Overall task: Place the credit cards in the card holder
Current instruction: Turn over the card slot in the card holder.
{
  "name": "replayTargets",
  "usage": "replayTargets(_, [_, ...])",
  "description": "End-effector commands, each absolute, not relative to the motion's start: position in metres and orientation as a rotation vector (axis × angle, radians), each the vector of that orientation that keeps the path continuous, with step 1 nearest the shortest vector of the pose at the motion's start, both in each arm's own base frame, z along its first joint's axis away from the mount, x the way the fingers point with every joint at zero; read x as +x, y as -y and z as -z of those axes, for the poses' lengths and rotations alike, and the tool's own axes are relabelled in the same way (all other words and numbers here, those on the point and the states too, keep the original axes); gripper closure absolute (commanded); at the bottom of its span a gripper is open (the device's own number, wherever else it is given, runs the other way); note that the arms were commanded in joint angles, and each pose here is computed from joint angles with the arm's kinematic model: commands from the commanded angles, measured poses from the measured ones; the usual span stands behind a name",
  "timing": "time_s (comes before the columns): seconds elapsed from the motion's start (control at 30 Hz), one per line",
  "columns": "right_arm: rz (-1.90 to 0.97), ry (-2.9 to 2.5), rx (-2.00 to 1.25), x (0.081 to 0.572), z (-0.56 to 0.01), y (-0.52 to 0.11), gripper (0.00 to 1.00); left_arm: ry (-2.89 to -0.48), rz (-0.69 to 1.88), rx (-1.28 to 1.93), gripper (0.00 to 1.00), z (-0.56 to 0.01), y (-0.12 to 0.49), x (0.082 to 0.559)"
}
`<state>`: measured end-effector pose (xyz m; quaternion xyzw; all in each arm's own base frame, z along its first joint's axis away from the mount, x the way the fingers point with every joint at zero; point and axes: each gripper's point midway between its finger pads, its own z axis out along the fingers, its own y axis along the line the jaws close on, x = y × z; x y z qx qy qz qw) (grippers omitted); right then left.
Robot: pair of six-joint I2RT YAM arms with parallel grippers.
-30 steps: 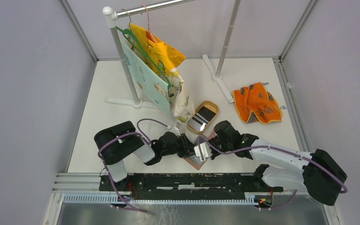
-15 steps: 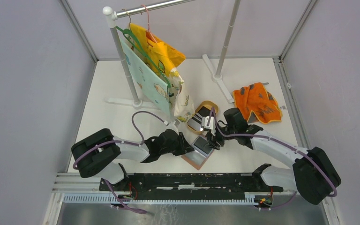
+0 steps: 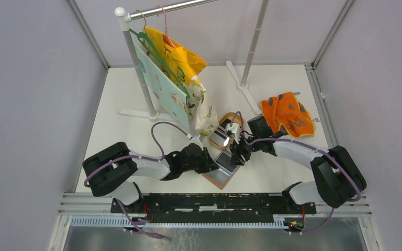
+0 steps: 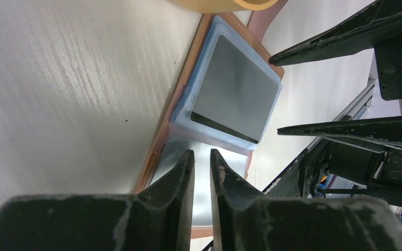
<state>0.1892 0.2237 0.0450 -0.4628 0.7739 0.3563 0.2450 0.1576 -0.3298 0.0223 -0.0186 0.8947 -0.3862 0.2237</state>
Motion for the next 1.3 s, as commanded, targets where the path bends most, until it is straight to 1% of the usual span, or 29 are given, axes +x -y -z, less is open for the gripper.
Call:
replayTargets(0.0, [-1.031,-2.123,-1.226,0.195,-0.055,-0.231,0.45,-2.455,1.004,0.01,0.77,-0.02,0.331,0.163])
replayTargets(0.33, [-0.956,-2.175,-1.174,0.207,-0.048,-0.224,0.42,-2.458,0.991,0.017,0.77,-0.019,0.331,0.164])
replayTargets(0.53, [-0.991,-2.198,-1.177,0.202,-0.044,-0.225,0.42,-2.457,0.989,0.018,0.77,-0.019,0.332,0.164])
replayTargets(0.77, [-1.065,-2.203,-1.179,0.195,-0.044,-0.228,0.44,-2.457,0.986,0.019,0.78,-0.019,0.332,0.165])
replayTargets(1.03, [-1.168,-2.158,-1.169,0.19,-0.057,-0.234,0.5,-2.456,0.966,0.021,0.78,-0.02,0.331,0.167])
replayTargets(1.27, [-1.208,-2.138,-1.16,0.19,-0.062,-0.234,0.51,-2.456,0.95,0.029,0.78,-0.021,0.33,0.169])
